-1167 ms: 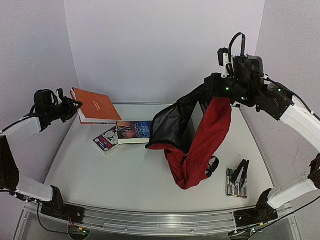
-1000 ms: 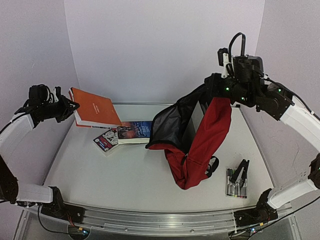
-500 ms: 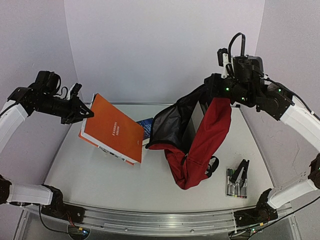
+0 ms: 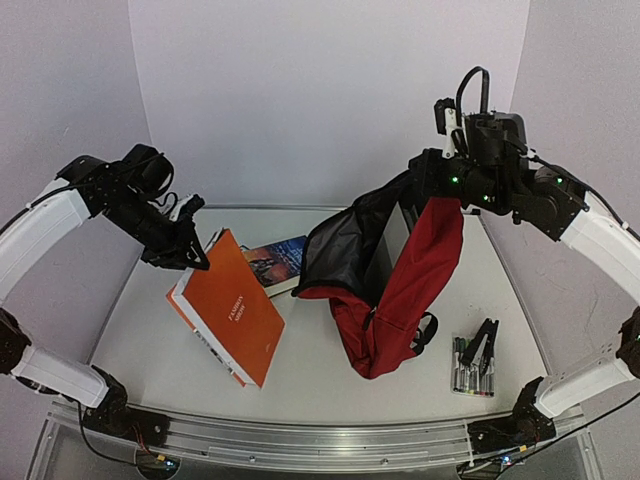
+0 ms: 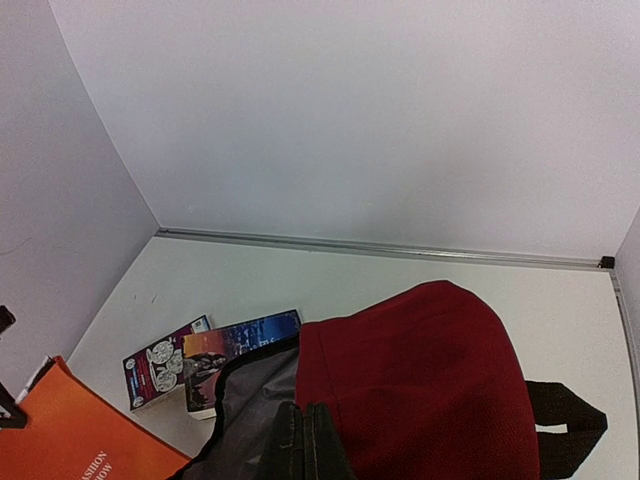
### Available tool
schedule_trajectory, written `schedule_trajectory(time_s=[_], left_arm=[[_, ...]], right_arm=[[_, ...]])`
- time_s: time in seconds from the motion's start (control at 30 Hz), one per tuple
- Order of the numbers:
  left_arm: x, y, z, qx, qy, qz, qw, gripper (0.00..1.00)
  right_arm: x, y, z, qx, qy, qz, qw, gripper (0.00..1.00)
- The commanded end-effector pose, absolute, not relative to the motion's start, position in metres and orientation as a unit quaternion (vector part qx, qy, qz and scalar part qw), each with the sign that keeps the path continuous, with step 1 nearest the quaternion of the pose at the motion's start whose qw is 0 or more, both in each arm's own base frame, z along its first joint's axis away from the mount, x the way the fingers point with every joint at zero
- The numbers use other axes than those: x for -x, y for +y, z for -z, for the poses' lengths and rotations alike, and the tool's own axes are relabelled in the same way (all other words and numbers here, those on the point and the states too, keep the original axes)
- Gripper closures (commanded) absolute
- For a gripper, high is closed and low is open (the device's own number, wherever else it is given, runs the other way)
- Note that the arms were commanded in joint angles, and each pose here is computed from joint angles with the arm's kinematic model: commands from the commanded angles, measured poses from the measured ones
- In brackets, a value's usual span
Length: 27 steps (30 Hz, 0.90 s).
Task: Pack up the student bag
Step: Pick up the book from the center of the board.
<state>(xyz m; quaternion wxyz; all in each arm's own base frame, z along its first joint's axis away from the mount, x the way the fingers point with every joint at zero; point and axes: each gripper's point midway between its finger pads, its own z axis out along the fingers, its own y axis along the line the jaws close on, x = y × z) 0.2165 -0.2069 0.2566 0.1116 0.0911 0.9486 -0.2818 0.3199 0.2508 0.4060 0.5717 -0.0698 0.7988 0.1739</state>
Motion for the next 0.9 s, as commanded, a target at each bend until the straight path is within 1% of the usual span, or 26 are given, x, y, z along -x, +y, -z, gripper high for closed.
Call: schedule_trajectory(time_s=[0.0,0.17,0.4,0.5,0.6,0.73,0.87], left_arm=[[-0.223,-0.215,-0.264,-0.117,0.956,0.237,0.132,0.88],[-0.224,-0.230,-0.257,-0.132,0.955,0.239,0.116,0.78],[-0.226,-0.251,-0.252,-0.148,0.951,0.252,0.104,0.56],[-0.227,-0.260,-0.252,-0.151,0.945,0.272,0.104,0.53],[-0.229,-0.266,-0.251,-0.150,0.941,0.286,0.104,0.55],[-0.235,-0.263,-0.248,-0.137,0.945,0.272,0.114,0.67],[-0.240,-0.260,-0.259,-0.125,0.943,0.273,0.141,0.79]], right_arm=[[-0.317,0.250,-0.409,0.069,0.796,-0.175,0.575,1.00],[-0.318,0.248,-0.404,0.067,0.799,-0.169,0.573,1.00],[-0.318,0.244,-0.401,0.067,0.800,-0.159,0.574,1.00],[-0.318,0.243,-0.400,0.066,0.801,-0.157,0.574,1.00],[-0.317,0.242,-0.400,0.065,0.800,-0.157,0.575,1.00],[-0.316,0.245,-0.401,0.069,0.800,-0.165,0.573,1.00],[-0.313,0.249,-0.407,0.073,0.797,-0.183,0.571,1.00]])
